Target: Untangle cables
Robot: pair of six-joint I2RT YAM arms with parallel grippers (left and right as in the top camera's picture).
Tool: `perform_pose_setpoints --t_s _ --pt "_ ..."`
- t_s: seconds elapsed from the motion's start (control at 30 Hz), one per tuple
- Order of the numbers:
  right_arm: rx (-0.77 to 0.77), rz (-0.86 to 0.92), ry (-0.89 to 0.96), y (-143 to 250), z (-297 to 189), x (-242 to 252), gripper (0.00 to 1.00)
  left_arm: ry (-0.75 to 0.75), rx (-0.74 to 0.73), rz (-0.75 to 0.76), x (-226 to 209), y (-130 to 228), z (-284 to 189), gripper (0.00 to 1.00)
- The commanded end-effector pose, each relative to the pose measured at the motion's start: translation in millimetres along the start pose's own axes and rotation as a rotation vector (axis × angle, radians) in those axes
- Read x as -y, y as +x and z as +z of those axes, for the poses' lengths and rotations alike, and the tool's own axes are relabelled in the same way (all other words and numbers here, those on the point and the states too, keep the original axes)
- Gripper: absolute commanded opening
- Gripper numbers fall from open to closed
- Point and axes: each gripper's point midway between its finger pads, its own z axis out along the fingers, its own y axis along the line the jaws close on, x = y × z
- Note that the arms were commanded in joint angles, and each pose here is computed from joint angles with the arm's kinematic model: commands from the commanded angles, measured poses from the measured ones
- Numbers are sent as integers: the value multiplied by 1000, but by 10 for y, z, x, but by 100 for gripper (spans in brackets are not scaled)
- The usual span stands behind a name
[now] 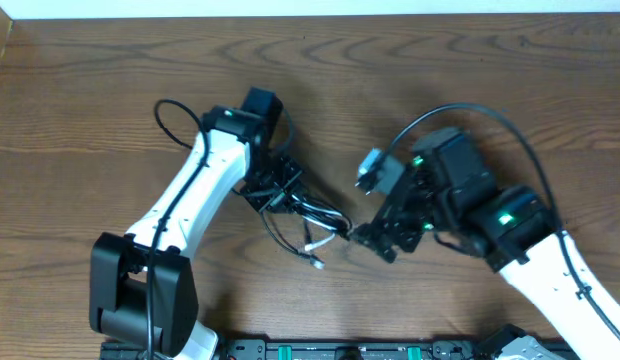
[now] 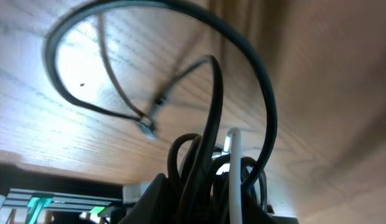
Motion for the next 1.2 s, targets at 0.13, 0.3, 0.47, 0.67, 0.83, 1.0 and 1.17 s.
perform_pose_setpoints --t_s 0.13,0.3,0.47,0.67,0.83,1.0,1.17 --pt "-2 -70 136 -52 178 -30 99 69 -15 119 246 89 -284 7" --pt "57 -60 182 -100 334 50 99 40 -47 127 169 171 -308 8" --pt "77 -70 167 -55 474 17 99 62 -96 129 194 263 -316 7" --pt "117 -118 91 -99 584 -214 94 78 -94 136 232 256 -320 8" --pt "128 -112 95 -126 608 -190 36 78 -94 137 232 255 -320 8" --pt "135 -37 91 -136 611 -184 1 83 -89 141 245 245 -320 8" --pt "169 120 104 -191 577 -63 1 91 -71 149 271 209 -319 42"
